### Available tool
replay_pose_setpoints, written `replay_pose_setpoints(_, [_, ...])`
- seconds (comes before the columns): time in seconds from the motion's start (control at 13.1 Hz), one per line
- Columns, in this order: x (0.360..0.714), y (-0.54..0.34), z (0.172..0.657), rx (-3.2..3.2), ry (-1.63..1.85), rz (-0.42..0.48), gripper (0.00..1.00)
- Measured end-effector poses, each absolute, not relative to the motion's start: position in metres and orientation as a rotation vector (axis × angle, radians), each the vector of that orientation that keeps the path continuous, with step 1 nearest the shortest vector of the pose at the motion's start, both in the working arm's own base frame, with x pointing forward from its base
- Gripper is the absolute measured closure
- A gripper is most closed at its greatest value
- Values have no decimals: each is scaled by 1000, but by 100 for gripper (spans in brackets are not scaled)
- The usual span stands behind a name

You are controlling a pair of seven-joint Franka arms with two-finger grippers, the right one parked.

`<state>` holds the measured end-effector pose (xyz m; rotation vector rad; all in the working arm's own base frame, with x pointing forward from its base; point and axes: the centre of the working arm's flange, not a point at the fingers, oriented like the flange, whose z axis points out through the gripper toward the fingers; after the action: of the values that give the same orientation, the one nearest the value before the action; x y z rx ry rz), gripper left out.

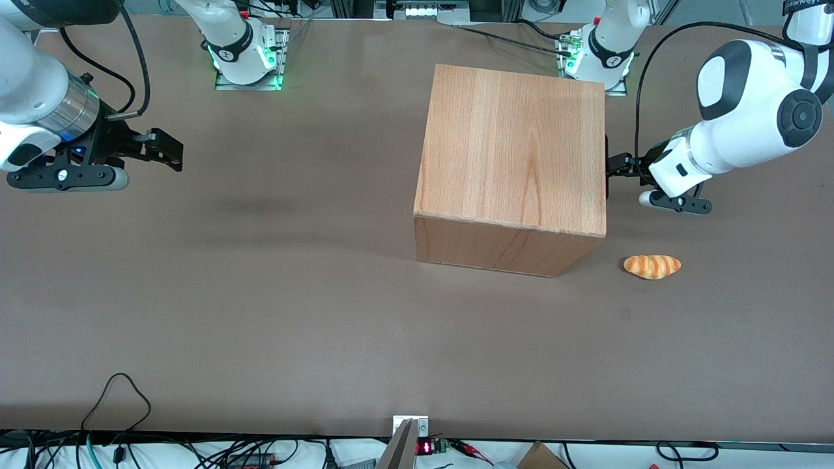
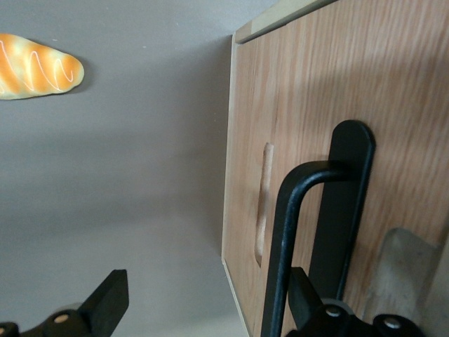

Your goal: Open top drawer with left arm

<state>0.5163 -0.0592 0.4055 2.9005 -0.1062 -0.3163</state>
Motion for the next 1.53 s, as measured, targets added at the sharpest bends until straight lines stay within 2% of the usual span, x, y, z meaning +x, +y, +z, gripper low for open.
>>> replay_pose_setpoints(0.99, [520,-60,382,2882,-115,-371,0])
replay_pose_setpoints(1.53, [521,-51,381,2883,-93,-371,0])
